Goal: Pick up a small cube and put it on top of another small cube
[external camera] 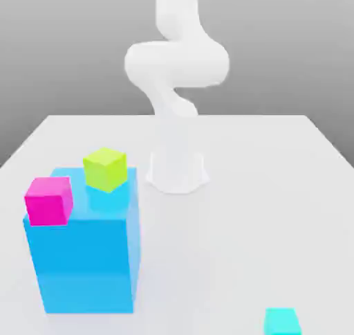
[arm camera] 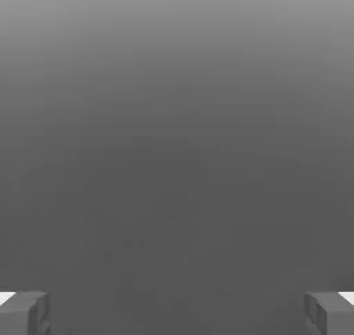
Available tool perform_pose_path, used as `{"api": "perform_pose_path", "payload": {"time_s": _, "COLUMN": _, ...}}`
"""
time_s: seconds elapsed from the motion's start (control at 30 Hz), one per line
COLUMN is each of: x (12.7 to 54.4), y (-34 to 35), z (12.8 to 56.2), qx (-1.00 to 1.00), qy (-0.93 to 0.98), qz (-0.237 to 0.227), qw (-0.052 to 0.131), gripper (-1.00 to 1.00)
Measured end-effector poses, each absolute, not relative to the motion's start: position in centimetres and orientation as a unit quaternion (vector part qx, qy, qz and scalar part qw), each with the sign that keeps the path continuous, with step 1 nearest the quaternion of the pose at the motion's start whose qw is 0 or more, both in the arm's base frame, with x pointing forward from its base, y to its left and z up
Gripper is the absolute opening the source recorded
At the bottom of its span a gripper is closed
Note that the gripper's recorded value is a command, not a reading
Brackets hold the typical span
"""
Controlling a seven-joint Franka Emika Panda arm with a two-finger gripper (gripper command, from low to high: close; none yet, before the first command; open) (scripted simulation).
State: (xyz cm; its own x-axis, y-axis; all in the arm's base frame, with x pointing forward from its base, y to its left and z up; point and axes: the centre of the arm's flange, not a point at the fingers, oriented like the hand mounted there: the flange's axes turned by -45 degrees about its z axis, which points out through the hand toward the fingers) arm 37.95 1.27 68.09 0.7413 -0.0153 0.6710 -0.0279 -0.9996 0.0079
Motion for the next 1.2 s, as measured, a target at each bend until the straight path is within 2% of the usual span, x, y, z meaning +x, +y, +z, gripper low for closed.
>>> {"api": "perform_pose_path", "payload": {"time_s": 0.27, "x": 46.7, "y": 5.2, "z": 56.5, "qx": 0.964, "qy": -0.019, "qz": 0.263, "qw": 0.035, "gripper": 0.00}}
{"api": "perform_pose_path", "payload": {"time_s": 0.53, "x": 51.6, "y": 9.1, "z": 43.1, "qx": 0.984, "qy": -0.017, "qz": 0.170, "qw": 0.042, "gripper": 0.00}}
{"api": "perform_pose_path", "payload": {"time_s": 0.77, "x": 52.4, "y": 12.9, "z": 31.0, "qx": 0.996, "qy": -0.012, "qz": 0.087, "qw": 0.030, "gripper": 0.00}}
{"api": "perform_pose_path", "payload": {"time_s": 0.97, "x": 50.6, "y": 16.2, "z": 21.2, "qx": 1.000, "qy": -0.012, "qz": 0.016, "qw": 0.006, "gripper": 0.00}}
{"api": "perform_pose_path", "payload": {"time_s": 1.13, "x": 50.1, "y": 17.0, "z": 13.8, "qx": 1.000, "qy": -0.013, "qz": 0.001, "qw": -0.001, "gripper": 0.00}}
{"api": "perform_pose_path", "payload": {"time_s": 1.17, "x": 50.0, "y": 17.0, "z": 13.0, "qx": 1.000, "qy": -0.012, "qz": 0.000, "qw": 0.000, "gripper": -1.00}}
{"api": "perform_pose_path", "payload": {"time_s": 1.2, "x": 50.0, "y": 17.0, "z": 13.0, "qx": 1.000, "qy": -0.012, "qz": 0.000, "qw": 0.000, "gripper": -1.00}}
